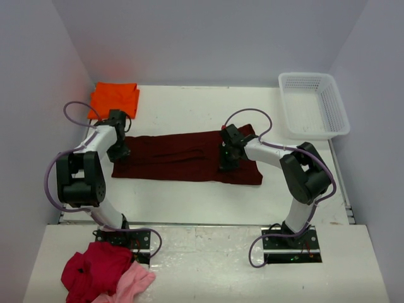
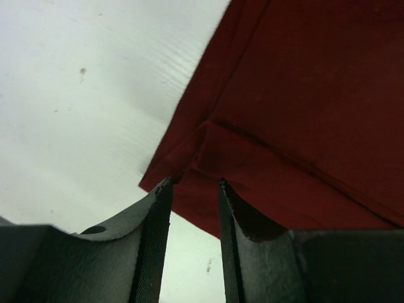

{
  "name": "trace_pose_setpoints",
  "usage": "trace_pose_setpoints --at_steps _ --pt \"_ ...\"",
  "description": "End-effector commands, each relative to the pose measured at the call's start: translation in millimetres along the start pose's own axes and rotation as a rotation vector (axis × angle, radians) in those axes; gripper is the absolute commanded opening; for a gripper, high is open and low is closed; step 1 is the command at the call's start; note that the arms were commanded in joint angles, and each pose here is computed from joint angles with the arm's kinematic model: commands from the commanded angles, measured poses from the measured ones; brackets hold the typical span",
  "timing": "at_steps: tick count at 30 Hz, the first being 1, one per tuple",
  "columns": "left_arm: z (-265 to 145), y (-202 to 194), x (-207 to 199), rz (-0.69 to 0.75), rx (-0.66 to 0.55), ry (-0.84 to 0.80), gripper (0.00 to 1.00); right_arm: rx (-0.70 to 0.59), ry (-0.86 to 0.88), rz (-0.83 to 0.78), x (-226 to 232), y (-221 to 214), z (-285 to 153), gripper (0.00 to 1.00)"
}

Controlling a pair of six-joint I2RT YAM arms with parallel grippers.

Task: Fold and stack the t-shirts
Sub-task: Fold the other side of the tshirt into a rectangle

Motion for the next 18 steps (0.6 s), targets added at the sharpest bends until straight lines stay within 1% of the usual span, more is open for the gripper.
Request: trace_pose_setpoints --at_steps 1,3,8,11,18 --pt "1.3 1.3 -10.7 0.024 -0.001 -0.111 0.37 -0.02 0.022 -0.015 4.0 4.1 3.6 0.0" --pt "-0.6 2.4 -14.0 0.019 -0.004 -0.159 0.39 -0.015 0.022 -0.013 3.6 4.2 5.3 0.0" --pt "5.4 4.9 -14.4 0.006 0.028 -0.19 0.4 -0.016 0.027 -0.013 4.1 3.1 4.8 0.0" --pt "7.8 6.3 -14.2 0.001 0.027 -0.19 0.42 -0.017 0.037 -0.014 5.2 3.4 4.2 0.0" --pt "13.0 5.8 -16.1 -0.003 0.044 -0.193 0.42 -0.013 0.049 -0.014 6.6 3.8 5.0 0.0"
Point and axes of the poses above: each gripper's point midway between its finger pads, its own z axis out along the fingers, its own x axis along the line the jaws close on, y = z × x, the point moved 8 cm from there along -z, back along the fingers, and after that the axes turned 9 degrees about -z, right-handed, at the moved point
